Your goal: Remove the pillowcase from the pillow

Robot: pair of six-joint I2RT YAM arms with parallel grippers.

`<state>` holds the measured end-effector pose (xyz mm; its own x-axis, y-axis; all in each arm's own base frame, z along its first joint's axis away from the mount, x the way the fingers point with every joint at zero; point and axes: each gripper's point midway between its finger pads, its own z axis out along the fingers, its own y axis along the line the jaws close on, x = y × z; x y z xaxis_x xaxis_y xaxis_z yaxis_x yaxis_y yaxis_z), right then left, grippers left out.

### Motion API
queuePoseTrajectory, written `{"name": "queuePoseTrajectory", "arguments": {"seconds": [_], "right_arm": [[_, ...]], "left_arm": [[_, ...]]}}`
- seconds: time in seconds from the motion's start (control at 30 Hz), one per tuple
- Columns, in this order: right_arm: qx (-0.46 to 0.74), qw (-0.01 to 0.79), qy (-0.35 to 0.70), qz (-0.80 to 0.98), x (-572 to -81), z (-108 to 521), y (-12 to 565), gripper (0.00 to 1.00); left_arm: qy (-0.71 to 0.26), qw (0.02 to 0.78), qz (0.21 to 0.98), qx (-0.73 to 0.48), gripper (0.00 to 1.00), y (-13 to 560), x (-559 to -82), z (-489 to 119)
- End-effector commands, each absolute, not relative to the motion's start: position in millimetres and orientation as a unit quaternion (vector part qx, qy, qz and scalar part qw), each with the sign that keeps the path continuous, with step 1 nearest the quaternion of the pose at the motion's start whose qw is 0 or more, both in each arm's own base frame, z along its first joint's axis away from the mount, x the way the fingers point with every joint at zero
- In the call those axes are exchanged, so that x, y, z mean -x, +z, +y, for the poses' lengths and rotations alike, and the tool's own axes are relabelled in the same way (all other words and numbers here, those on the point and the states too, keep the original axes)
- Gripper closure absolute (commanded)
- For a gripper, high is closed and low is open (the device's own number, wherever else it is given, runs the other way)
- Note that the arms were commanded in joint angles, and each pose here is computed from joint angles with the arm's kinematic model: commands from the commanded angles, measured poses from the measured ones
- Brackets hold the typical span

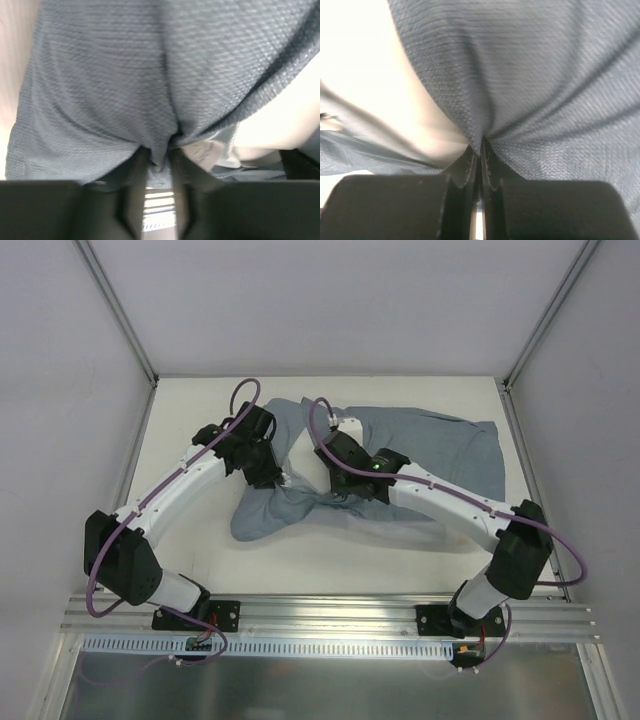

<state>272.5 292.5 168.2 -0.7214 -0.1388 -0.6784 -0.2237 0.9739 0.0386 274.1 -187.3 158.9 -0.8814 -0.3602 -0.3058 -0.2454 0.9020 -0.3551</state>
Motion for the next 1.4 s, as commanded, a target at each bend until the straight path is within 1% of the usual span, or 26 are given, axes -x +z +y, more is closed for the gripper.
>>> {"name": "queuePoseTrajectory", "arguments": {"seconds": [0.0, 0.03, 0.07, 0.1, 0.17, 0.27, 0.3, 0.33, 0.4, 0.43, 0.5, 0.53, 0.6, 0.63, 0.7, 0.73, 0.8, 0.87, 0.93, 1.1, 1.13, 1.17, 1.23, 1.33, 1.37], "right_arm": [[0.019, 0.388, 0.048, 0.920, -280, 240, 189, 0.99], [0.008, 0.380, 0.037, 0.924, -275, 227, 177, 0.99], [-0.004, 0.390, 0.047, 0.920, -273, 217, 185, 0.99], [-0.016, 0.392, 0.050, 0.918, -275, 210, 184, 0.99], [-0.016, 0.387, 0.047, 0.921, -268, 200, 177, 0.99], [0.003, 0.382, 0.072, 0.921, -259, 205, 182, 0.99], [0.016, 0.387, 0.084, 0.918, -255, 213, 187, 0.95], [0.029, 0.393, 0.096, 0.914, -254, 221, 198, 0.64], [0.064, 0.411, 0.118, 0.902, -245, 242, 214, 0.28], [0.075, 0.417, 0.124, 0.897, -243, 251, 221, 0.19], [0.103, 0.440, 0.144, 0.880, -237, 275, 248, 0.20], [0.113, 0.439, 0.140, 0.880, -238, 286, 247, 0.27], [0.136, 0.448, 0.160, 0.869, -237, 311, 264, 0.31], [0.142, 0.444, 0.165, 0.869, -237, 319, 265, 0.36], [0.161, 0.426, 0.171, 0.874, -238, 343, 253, 0.40], [0.170, 0.423, 0.183, 0.871, -238, 352, 257, 0.41], [0.181, 0.411, 0.182, 0.875, -241, 366, 246, 0.41], [0.186, 0.408, 0.178, 0.876, -245, 374, 242, 0.40], [0.182, 0.400, 0.152, 0.886, -253, 375, 223, 0.34], [0.148, 0.382, 0.077, 0.909, -268, 356, 182, 0.14], [0.148, 0.377, 0.058, 0.913, -271, 355, 169, 0.07], [0.137, 0.384, 0.040, 0.912, -276, 351, 166, 0.04], [0.135, 0.375, -0.002, 0.917, -283, 345, 145, 0.01], [0.106, 0.350, -0.008, 0.931, -291, 343, 123, 0.01], [0.088, 0.346, -0.004, 0.934, -298, 338, 120, 0.03]], "left_arm": [[-0.137, 0.200, 0.959, 0.146, 0.83, 152, -268, -178], [-0.143, 0.205, 0.958, 0.143, 0.95, 156, -263, -175], [-0.143, 0.203, 0.958, 0.143, 0.99, 154, -258, -173], [-0.138, 0.192, 0.962, 0.139, 1.00, 144, -249, -169], [-0.144, 0.195, 0.960, 0.141, 1.00, 143, -240, -165], [-0.142, 0.187, 0.961, 0.145, 1.00, 131, -227, -159], [-0.149, 0.178, 0.962, 0.143, 1.00, 124, -223, -162], [-0.154, 0.174, 0.962, 0.142, 1.00, 122, -220, -162], [-0.162, 0.168, 0.962, 0.142, 1.00, 118, -219, -166], [-0.164, 0.168, 0.962, 0.143, 1.00, 118, -219, -166], [-0.168, 0.169, 0.961, 0.142, 1.00, 118, -219, -168], [-0.171, 0.172, 0.960, 0.142, 1.00, 120, -220, -168], [-0.174, 0.174, 0.959, 0.141, 1.00, 122, -221, -169], [-0.176, 0.175, 0.959, 0.140, 1.00, 123, -221, -169], [-0.178, 0.175, 0.958, 0.142, 1.00, 124, -221, -170], [-0.181, 0.177, 0.957, 0.143, 1.00, 126, -221, -170], [-0.182, 0.177, 0.956, 0.143, 1.00, 126, -220, -169], [-0.187, 0.179, 0.955, 0.144, 1.00, 128, -219, -169], [-0.191, 0.183, 0.953, 0.146, 1.00, 131, -220, -168], [-0.201, 0.183, 0.950, 0.152, 1.00, 134, -219, -167], [-0.202, 0.183, 0.950, 0.152, 1.00, 135, -218, -167], [-0.203, 0.183, 0.950, 0.153, 1.00, 134, -217, -166], [-0.202, 0.180, 0.950, 0.157, 1.00, 132, -216, -165], [-0.204, 0.179, 0.949, 0.159, 1.00, 132, -215, -164], [-0.203, 0.177, 0.950, 0.160, 1.00, 130, -213, -164]]}}
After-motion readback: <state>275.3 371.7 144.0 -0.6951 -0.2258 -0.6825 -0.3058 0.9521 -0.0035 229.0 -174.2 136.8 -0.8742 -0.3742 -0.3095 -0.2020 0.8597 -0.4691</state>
